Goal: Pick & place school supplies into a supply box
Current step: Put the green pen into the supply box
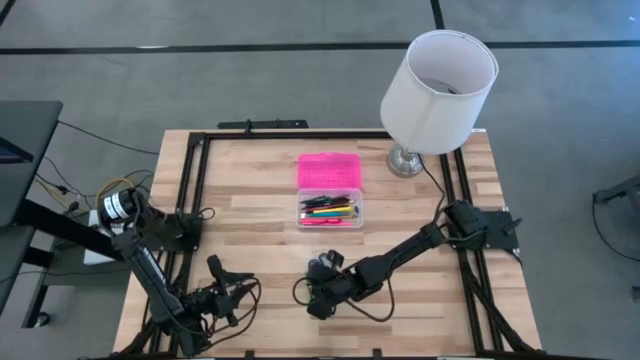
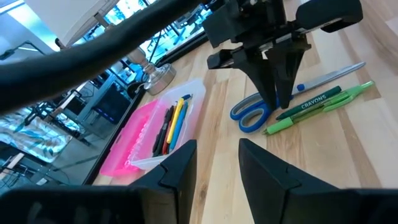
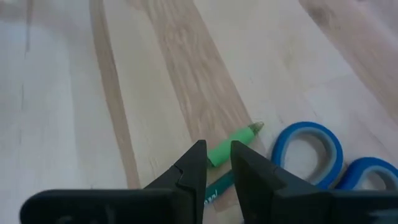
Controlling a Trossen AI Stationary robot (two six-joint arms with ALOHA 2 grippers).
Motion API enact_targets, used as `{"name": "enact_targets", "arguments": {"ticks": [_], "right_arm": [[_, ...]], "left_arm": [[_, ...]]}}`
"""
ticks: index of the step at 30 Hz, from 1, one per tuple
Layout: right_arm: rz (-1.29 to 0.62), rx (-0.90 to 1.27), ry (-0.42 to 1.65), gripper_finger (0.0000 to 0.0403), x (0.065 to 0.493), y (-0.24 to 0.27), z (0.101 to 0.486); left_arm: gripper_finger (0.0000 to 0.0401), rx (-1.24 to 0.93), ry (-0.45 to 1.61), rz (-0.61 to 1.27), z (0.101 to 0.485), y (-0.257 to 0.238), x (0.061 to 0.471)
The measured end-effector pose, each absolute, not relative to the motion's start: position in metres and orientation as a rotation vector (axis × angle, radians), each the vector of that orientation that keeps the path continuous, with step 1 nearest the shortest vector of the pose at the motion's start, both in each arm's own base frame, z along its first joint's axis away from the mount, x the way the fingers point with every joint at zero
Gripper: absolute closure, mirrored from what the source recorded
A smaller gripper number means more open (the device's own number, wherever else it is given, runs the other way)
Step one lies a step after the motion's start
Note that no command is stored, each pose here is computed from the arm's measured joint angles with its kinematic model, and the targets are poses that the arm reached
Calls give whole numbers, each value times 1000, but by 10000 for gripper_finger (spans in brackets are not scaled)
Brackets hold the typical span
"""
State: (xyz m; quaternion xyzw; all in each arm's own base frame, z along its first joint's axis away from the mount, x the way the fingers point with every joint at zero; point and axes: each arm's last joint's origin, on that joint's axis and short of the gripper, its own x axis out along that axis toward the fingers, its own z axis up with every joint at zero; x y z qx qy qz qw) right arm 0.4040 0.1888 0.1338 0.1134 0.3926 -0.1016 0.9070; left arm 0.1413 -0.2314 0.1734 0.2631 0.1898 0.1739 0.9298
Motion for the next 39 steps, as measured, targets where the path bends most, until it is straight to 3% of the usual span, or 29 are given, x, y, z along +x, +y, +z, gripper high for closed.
{"name": "enact_targets", "arguments": {"ticks": [12,32,39], "right_arm": [[-203,250,813,337,416,185,105],[-197,359,833,337,422,180,110],[-171,309,846,337,422,178,109]], "left_arm": [[287,542,378,359,174,-231,141],[287,541,381,359,174,-231,141],[287,540,381,360,174,-231,142]]}}
